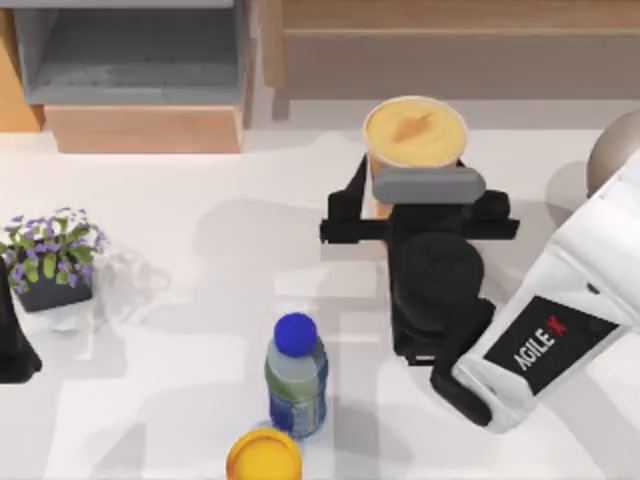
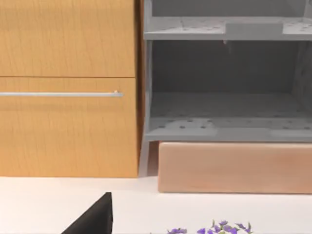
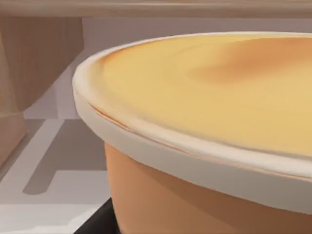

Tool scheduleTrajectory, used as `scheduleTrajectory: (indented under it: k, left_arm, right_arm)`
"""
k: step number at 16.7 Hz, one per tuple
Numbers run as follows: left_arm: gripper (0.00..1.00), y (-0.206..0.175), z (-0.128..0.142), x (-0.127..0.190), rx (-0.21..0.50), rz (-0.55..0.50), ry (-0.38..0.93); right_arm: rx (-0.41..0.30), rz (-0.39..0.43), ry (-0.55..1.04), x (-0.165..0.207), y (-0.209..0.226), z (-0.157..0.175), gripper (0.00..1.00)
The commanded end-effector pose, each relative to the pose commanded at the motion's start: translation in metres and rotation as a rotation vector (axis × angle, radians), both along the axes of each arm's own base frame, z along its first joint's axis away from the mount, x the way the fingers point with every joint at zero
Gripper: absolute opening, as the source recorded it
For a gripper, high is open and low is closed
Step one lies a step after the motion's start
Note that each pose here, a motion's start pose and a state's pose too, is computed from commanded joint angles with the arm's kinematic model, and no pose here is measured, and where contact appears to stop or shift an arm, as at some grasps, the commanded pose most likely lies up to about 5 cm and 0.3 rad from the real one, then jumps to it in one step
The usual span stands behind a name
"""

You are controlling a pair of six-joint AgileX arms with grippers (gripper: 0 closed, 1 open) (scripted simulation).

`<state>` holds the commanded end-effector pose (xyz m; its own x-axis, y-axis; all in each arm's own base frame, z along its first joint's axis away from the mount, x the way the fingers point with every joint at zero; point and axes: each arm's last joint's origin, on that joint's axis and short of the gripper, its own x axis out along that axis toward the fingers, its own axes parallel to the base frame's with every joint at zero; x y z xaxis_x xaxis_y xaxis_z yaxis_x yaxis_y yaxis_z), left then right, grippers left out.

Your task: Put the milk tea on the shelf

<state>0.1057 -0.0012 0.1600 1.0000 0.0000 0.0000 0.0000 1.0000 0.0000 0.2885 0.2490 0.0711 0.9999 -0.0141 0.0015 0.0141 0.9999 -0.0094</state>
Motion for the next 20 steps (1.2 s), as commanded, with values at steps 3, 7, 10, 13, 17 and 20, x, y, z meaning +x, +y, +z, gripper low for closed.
scheduleTrajectory:
  k: [3,7,10,13,17,20]
  left_arm:
    - [1.0,0.0,0.0,0.0,0.0,0.0,0.0]
    - [1.0,0.0,0.0,0.0,0.0,0.0,0.0]
    - [1.0,0.0,0.0,0.0,0.0,0.0,0.0]
    - [1.0,0.0,0.0,0.0,0.0,0.0,0.0]
    - [1.0,0.0,0.0,0.0,0.0,0.0,0.0]
    - [1.0,0.0,0.0,0.0,0.0,0.0,0.0]
  right_arm:
    - [0.002,0.0,-0.001,0.0,0.0,0.0,0.0]
    - [0.056,0.0,-0.061,0.01,0.003,0.022,0.0]
    - [0.098,-0.002,-0.118,0.023,0.001,0.05,0.0]
    - [0.119,-0.006,-0.162,0.036,-0.007,0.079,0.0]
    - [0.111,-0.02,-0.189,0.055,-0.026,0.112,0.0]
    - [0.09,-0.032,-0.187,0.07,-0.047,0.133,0.0]
